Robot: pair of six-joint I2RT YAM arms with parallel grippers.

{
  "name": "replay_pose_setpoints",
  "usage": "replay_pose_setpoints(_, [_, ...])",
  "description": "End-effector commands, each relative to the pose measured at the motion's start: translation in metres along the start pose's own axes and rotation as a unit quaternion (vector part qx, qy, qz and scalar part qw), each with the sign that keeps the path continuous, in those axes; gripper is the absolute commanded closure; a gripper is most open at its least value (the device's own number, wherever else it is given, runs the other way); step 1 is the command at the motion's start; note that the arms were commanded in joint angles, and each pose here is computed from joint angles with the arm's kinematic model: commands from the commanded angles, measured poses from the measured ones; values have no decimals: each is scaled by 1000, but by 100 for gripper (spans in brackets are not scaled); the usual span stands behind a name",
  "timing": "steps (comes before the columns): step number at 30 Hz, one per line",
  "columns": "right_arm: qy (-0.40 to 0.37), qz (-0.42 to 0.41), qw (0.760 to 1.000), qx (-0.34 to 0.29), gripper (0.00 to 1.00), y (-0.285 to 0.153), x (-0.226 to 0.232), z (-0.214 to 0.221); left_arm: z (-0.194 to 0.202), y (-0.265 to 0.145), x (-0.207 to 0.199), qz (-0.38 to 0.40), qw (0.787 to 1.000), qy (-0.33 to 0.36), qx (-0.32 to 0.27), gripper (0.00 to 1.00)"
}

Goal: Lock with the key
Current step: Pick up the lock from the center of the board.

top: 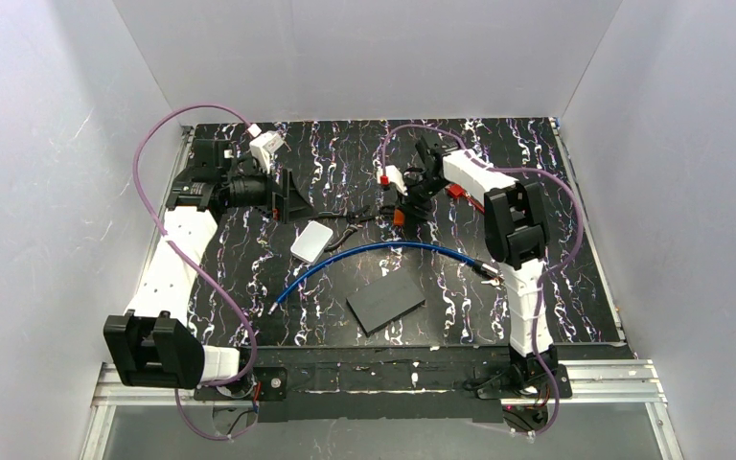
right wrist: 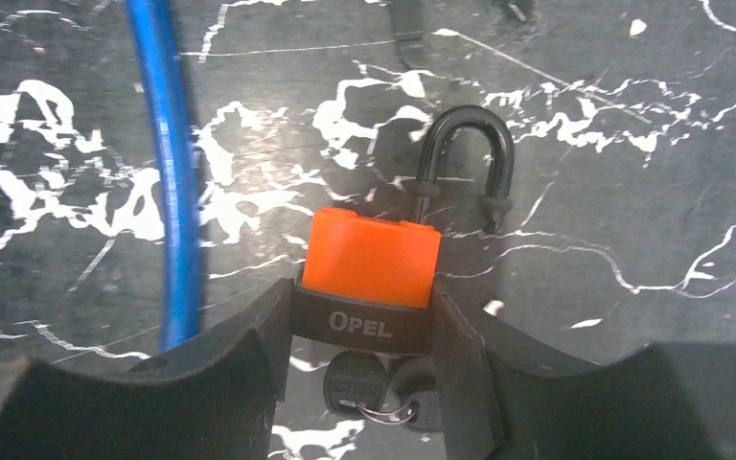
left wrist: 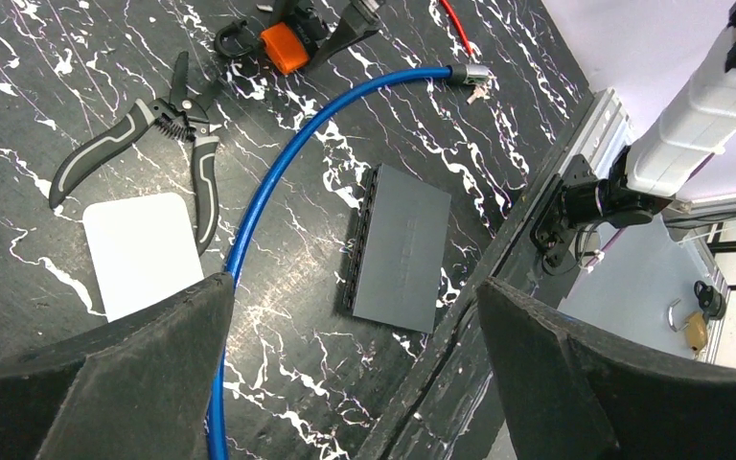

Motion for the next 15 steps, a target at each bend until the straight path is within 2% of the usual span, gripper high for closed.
replay_pose_setpoints(1, [-14,55,997,-53,71,-46,-6,-55,-1,-4,-8,17,1000,12,11,2])
replay_pose_setpoints(7, [-20,70,987,-144,79,-103,5,-136,-8,-10,-19,43,994,104,7,2])
replay_pose_setpoints(11, [-12,34,978,-204,84,-124,34,-177,-15,-11,-23,35,984,173,0,2])
replay_pose_setpoints(15, [-13,-4,973,-229,86,-132,66,-201,-21,-10,-38,47,970,238,-3,3])
Point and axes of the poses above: each gripper's point midway between its finger pads, its own y axis out along the fingers, its own x axis along the line the jaws close on, z = x × y, the point moved 1 cm from there along -y, back along the fingers, and after that the axes turned 9 degrees about -y, right-handed, at the moved point
